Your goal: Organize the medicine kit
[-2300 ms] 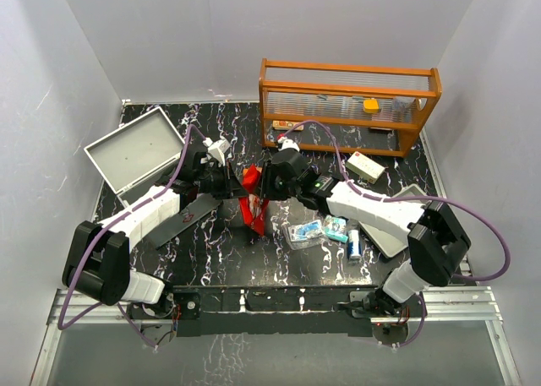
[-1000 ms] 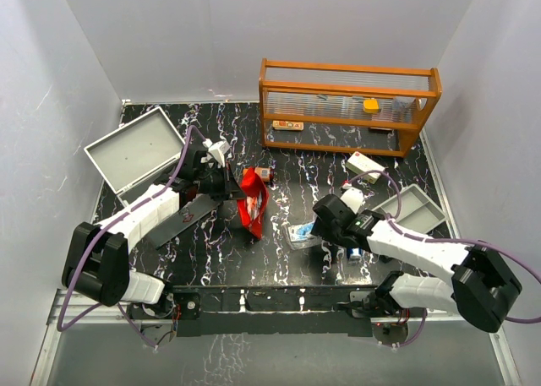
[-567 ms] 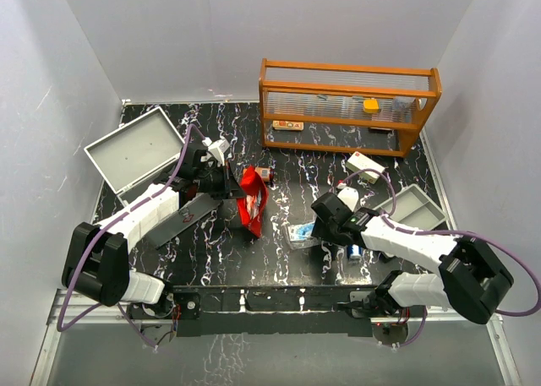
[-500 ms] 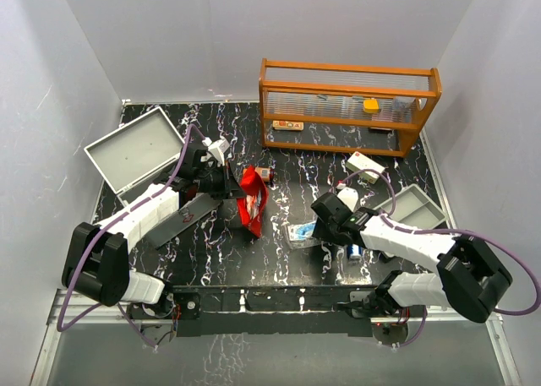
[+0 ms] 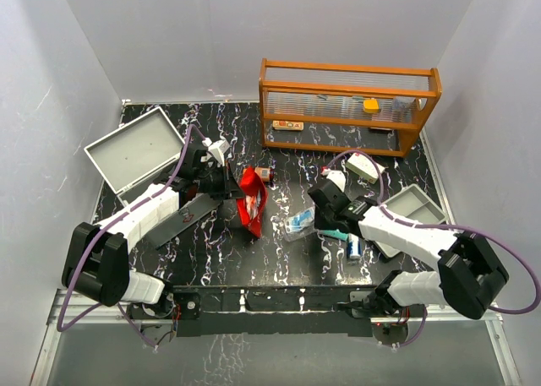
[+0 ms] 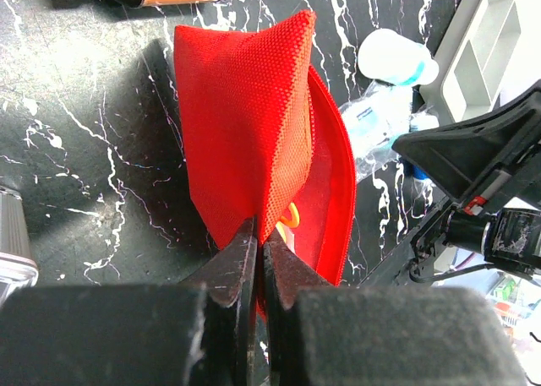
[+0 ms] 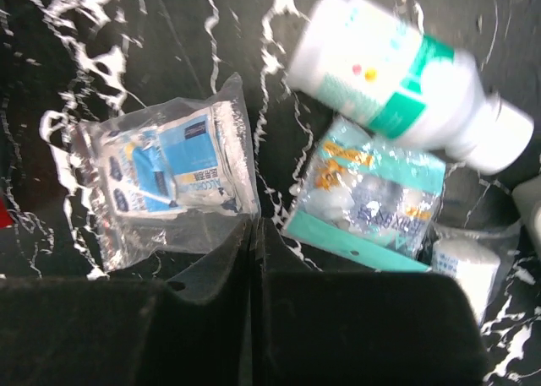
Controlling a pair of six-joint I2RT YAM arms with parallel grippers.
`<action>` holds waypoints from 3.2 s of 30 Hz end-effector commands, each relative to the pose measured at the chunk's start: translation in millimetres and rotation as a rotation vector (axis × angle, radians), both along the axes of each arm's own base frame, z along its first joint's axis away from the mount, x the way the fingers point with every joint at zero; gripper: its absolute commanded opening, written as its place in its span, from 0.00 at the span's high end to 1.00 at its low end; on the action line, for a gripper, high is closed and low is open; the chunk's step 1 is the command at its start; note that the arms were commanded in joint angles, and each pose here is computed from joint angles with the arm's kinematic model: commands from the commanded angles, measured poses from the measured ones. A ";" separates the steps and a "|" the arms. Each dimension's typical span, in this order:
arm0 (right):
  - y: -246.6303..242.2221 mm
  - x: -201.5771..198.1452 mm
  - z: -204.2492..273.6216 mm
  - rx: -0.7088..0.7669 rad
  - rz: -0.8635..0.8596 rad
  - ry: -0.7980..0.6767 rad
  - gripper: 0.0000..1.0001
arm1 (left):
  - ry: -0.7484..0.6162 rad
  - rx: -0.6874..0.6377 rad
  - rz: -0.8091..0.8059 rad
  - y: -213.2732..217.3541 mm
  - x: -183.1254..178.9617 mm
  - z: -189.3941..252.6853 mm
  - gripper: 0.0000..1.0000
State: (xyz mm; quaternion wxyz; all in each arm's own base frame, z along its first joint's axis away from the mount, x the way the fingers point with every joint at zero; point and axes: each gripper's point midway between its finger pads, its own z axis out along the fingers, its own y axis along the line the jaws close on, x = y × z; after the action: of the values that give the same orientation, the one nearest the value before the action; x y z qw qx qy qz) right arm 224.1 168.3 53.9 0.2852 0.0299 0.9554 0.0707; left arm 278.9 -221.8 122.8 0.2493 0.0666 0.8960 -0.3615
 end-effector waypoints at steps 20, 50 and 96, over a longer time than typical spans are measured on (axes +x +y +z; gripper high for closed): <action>33.3 88.3 50.5 -0.035 -0.126 -0.172 0.51 | -0.083 -0.007 -0.004 0.6 4.1 23.2 1.00; 68.7 89.4 -10.5 -0.005 -0.177 0.042 0.36 | -0.096 0.011 -0.020 2.1 4.2 14.8 1.00; 81.7 45.9 -14.0 -0.070 -0.109 0.099 0.42 | -0.086 0.002 -0.019 1.4 2.1 12.9 1.00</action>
State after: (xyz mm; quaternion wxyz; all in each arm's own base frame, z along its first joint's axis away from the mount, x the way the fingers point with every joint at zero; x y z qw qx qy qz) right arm 260.9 247.8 37.5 0.2226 0.0434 0.9732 0.0377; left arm 281.6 -217.2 120.7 0.2647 0.0799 0.8963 -0.3467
